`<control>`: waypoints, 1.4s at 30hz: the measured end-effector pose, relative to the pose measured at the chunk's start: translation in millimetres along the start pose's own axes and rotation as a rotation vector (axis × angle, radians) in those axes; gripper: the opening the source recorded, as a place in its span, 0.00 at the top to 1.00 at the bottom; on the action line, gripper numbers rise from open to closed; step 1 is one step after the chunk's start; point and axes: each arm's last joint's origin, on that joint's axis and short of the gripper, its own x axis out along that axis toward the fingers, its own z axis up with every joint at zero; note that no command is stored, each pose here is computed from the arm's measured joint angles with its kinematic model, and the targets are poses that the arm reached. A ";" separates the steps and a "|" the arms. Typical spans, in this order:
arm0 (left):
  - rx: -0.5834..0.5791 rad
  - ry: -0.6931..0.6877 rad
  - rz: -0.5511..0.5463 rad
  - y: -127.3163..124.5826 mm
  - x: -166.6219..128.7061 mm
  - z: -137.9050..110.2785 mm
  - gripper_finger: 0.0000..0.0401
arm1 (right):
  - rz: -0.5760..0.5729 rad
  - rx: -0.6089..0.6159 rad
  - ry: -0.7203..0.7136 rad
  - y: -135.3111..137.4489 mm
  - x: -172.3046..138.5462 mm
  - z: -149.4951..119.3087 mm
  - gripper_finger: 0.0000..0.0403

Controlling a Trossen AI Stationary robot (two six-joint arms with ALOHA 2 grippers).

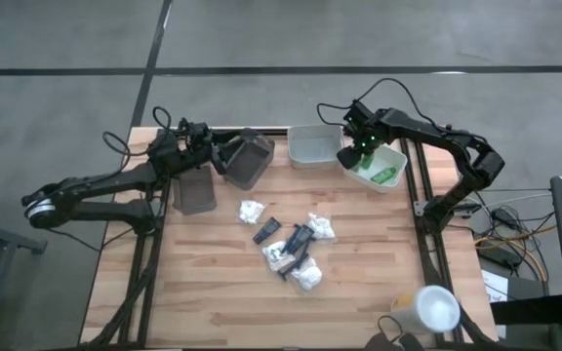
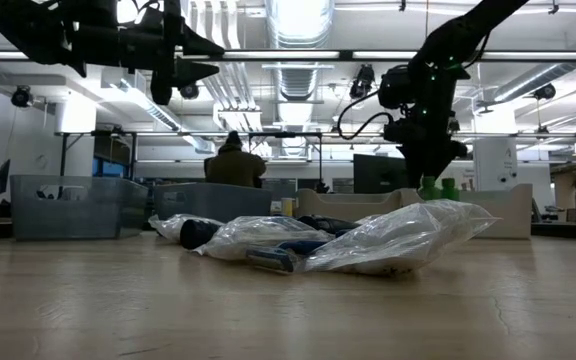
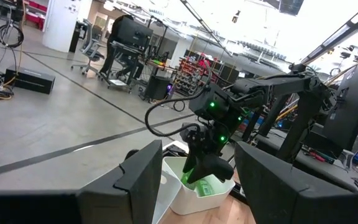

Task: Pick & Place Travel size toiletries
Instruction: Put the cotton pack into the gray bin

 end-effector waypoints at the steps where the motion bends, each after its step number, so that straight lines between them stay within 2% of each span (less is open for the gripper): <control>1: 0.000 0.000 0.000 0.1 0.0 0.0 0.48 | 0.000 -0.008 0.001 0.2 -2.2 0.9 0.47; 13: -0.001 -0.003 -0.001 -0.3 0.2 0.9 0.48 | 0.016 -0.044 -0.056 3.5 -41.2 11.0 0.39; 20: -0.032 -0.003 -0.001 -0.3 0.2 0.9 0.48 | 0.044 -0.021 -0.171 4.2 -78.1 -4.9 0.40; 27: -0.026 -0.001 -0.001 -0.3 0.2 0.7 0.49 | 0.098 0.041 -0.266 13.0 -111.4 -33.0 0.46; 34: -0.025 0.001 0.001 -0.1 0.3 0.5 0.49 | 0.134 0.026 -0.228 29.3 -124.0 -55.3 0.56; 37: -0.026 0.001 0.000 -0.2 0.3 0.4 0.49 | 0.102 0.000 -0.183 34.7 -122.4 -62.8 0.63; 42: -0.029 0.001 0.001 -0.2 0.3 0.4 0.49 | 0.012 0.034 -0.179 38.7 -120.9 -67.7 0.79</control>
